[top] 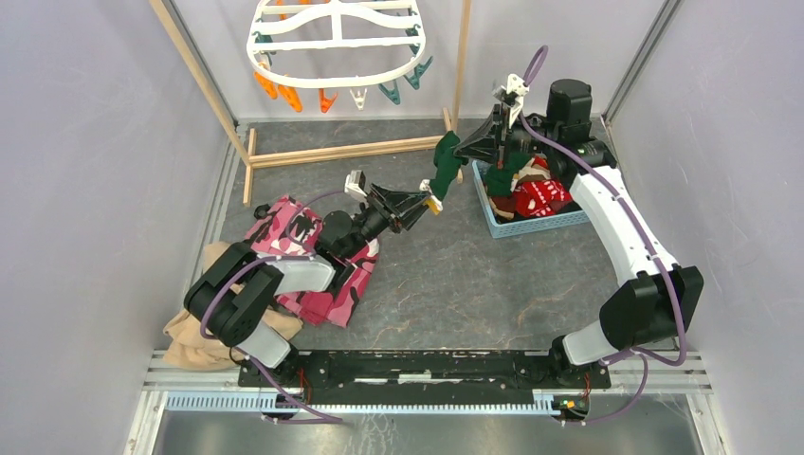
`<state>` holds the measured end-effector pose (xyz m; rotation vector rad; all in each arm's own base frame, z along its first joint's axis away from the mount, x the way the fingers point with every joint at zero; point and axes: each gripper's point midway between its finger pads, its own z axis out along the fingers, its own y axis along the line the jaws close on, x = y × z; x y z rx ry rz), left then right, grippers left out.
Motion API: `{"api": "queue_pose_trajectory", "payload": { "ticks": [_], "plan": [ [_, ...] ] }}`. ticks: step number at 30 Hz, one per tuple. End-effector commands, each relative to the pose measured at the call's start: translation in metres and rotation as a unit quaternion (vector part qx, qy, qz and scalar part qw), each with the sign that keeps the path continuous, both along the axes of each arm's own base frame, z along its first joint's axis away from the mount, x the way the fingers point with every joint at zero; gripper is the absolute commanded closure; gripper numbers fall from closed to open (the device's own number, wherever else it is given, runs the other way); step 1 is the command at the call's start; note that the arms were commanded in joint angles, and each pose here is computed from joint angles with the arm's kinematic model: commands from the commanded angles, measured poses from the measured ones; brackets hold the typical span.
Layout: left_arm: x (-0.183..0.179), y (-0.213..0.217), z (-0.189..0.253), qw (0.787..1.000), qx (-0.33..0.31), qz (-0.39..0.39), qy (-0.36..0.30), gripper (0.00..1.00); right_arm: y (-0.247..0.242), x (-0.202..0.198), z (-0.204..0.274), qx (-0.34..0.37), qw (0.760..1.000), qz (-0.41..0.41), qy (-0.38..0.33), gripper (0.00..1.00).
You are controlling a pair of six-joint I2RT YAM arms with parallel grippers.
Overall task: Clip the socks to the hanger
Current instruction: Pick up the sock from the bin.
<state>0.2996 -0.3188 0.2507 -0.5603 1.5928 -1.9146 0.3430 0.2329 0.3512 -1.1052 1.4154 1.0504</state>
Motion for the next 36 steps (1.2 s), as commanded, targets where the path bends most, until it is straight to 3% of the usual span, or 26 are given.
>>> {"api": "queue_pose_trajectory", "payload": {
  "ticks": [1, 5, 11, 15, 17, 20, 24, 30, 32, 36],
  "plan": [
    [0.001, 0.002, 0.044, 0.997, -0.066, 0.005, -0.044, 0.63, 0.002, -0.009, 0.009, 0.007, 1.000, 0.012, -0.018, 1.00],
    [-0.002, 0.007, 0.043, 0.996, -0.064, 0.010, -0.057, 0.96, 0.000, -0.009, 0.000, -0.007, 1.000, 0.007, -0.017, 1.00],
    [-0.001, 0.031, 0.026, 0.996, 0.001, 0.043, -0.081, 0.98, -0.011, -0.008, -0.018, -0.046, 0.998, -0.011, -0.028, 1.00],
    [0.000, 0.040, 0.014, 0.978, 0.166, 0.053, -0.115, 0.98, -0.023, -0.008, -0.038, -0.088, 0.995, -0.028, -0.035, 1.00],
    [-0.002, 0.046, 0.001, 0.949, 0.278, 0.046, -0.139, 0.98, -0.027, -0.009, -0.049, -0.109, 0.993, -0.031, -0.039, 1.00],
    [-0.004, 0.058, 0.003, 0.901, 0.389, 0.036, -0.189, 0.98, -0.031, -0.016, -0.062, -0.128, 0.991, -0.021, -0.044, 1.00],
    [-0.016, 0.057, 0.007, 0.852, 0.452, -0.016, -0.264, 0.98, -0.030, -0.028, -0.072, -0.131, 0.990, 0.008, -0.044, 0.94],
    [-0.017, 0.060, 0.019, 0.745, 0.560, -0.056, -0.357, 0.98, -0.030, -0.040, -0.080, -0.149, 0.986, 0.038, -0.056, 0.86],
    [-0.016, 0.062, 0.023, 0.708, 0.591, -0.059, -0.381, 0.98, -0.031, -0.042, -0.080, -0.153, 0.985, 0.045, -0.063, 0.79],
    [-0.016, 0.060, 0.025, 0.645, 0.637, -0.074, -0.416, 0.98, -0.034, -0.046, -0.079, -0.173, 0.979, 0.065, -0.089, 0.47]
  ]
}}
